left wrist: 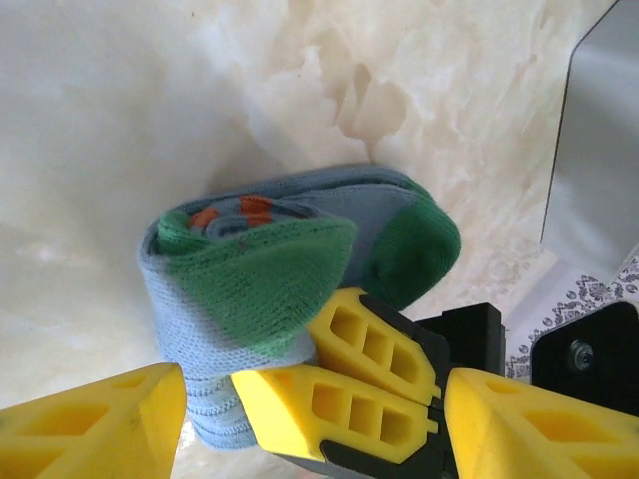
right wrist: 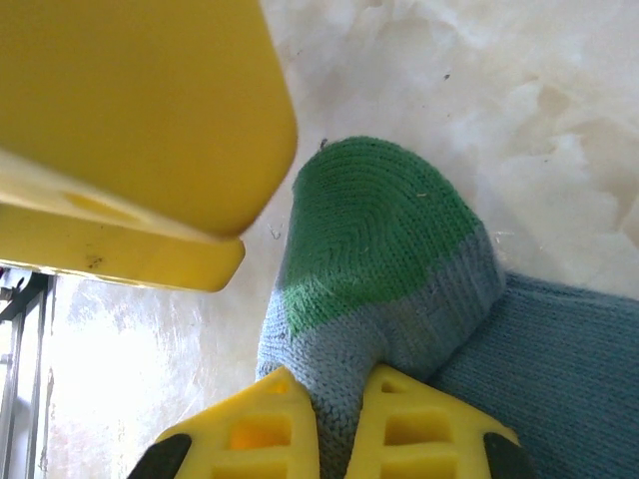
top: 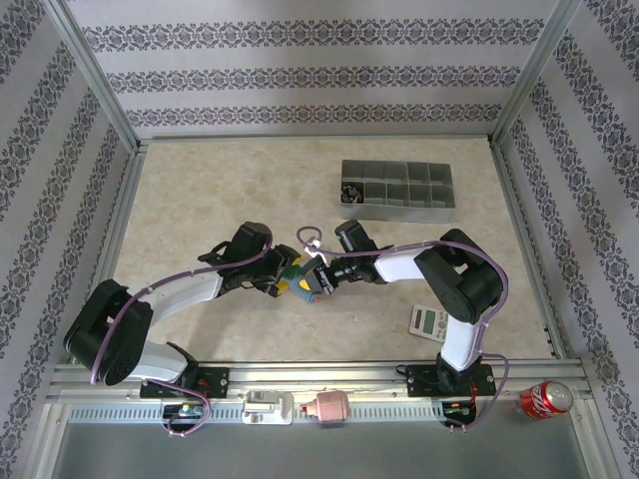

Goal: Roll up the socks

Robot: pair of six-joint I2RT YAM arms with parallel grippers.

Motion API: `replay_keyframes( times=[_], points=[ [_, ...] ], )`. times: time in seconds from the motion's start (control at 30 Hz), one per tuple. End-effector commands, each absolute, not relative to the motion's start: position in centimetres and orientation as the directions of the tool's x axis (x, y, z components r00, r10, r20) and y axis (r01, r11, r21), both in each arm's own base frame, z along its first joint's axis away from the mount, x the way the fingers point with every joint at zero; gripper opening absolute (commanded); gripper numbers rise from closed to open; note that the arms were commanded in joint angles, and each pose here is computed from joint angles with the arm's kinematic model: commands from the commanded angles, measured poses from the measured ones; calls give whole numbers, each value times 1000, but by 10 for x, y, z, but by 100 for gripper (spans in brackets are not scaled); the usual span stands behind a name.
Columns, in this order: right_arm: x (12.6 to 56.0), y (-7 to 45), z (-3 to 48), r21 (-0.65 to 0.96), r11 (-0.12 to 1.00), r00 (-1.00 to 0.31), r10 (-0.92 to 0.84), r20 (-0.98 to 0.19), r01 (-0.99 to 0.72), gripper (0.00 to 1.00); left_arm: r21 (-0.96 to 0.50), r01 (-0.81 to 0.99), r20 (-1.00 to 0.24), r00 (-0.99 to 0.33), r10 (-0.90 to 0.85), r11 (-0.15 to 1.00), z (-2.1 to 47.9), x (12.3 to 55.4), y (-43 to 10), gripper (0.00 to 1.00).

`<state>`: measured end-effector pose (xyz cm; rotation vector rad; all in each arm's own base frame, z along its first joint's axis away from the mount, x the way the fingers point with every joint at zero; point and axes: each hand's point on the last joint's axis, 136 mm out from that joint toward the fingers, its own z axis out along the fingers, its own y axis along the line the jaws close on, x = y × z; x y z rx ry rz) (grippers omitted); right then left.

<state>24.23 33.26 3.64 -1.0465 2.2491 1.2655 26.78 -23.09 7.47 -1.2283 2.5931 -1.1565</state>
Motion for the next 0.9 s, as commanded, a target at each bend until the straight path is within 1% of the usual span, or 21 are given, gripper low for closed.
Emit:
replay_keyframes(
  times=[0.0,0.13,0.23,0.3,0.33,0.43,0.47,0.53,0.6,0.63,0.67,0.73,0.8,0.87],
  points=[
    [209,294,-25,633,491,-789,-498,-360,-599,0,-580,-710,332,-654,-679,401,53,252,-234,67],
    [208,294,-26,635,492,-791,-495,-359,-596,0,-564,-708,357,-673,-648,425,41,261,-248,64],
    [208,292,-27,630,497,-791,-497,-356,-596,0,-560,-706,371,-682,-631,434,30,263,-257,56],
    [211,291,-28,615,504,-785,-502,-363,-607,0,-542,-714,399,-683,-612,444,21,259,-262,46],
    [212,291,-28,605,507,-780,-505,-370,-615,0,-525,-721,411,-680,-607,451,16,255,-262,39],
    [221,293,-24,564,502,-749,-530,-398,-656,0,-470,-752,423,-652,-630,462,4,238,-248,8],
    [225,296,-22,544,491,-726,-552,-410,-680,0,-451,-765,419,-636,-648,459,2,231,-239,0],
    [230,305,-15,488,452,-658,-609,-443,-747,0,-405,-795,394,-597,-698,451,0,218,-216,0],
    [234,318,-2,401,384,-551,-665,-505,-831,12,-355,-826,349,-552,-758,438,0,202,-190,0],
    [236,325,7,336,347,-481,-690,-541,-876,22,-336,-836,316,-534,-784,434,4,195,-177,0],
    [239,331,21,255,316,-406,-704,-583,-914,32,-326,-840,274,-522,-808,433,8,191,-165,0],
    [244,338,43,83,294,-278,-722,-633,-952,43,-311,-845,229,-511,-828,435,15,184,-152,0],
    [247,340,70,-60,313,-191,-710,-678,-948,51,-273,-850,195,-506,-840,449,19,179,-143,0],
    [242,337,88,-129,364,-169,-681,-712,-922,55,-222,-850,167,-516,-840,477,21,176,-139,0]
  ],
)
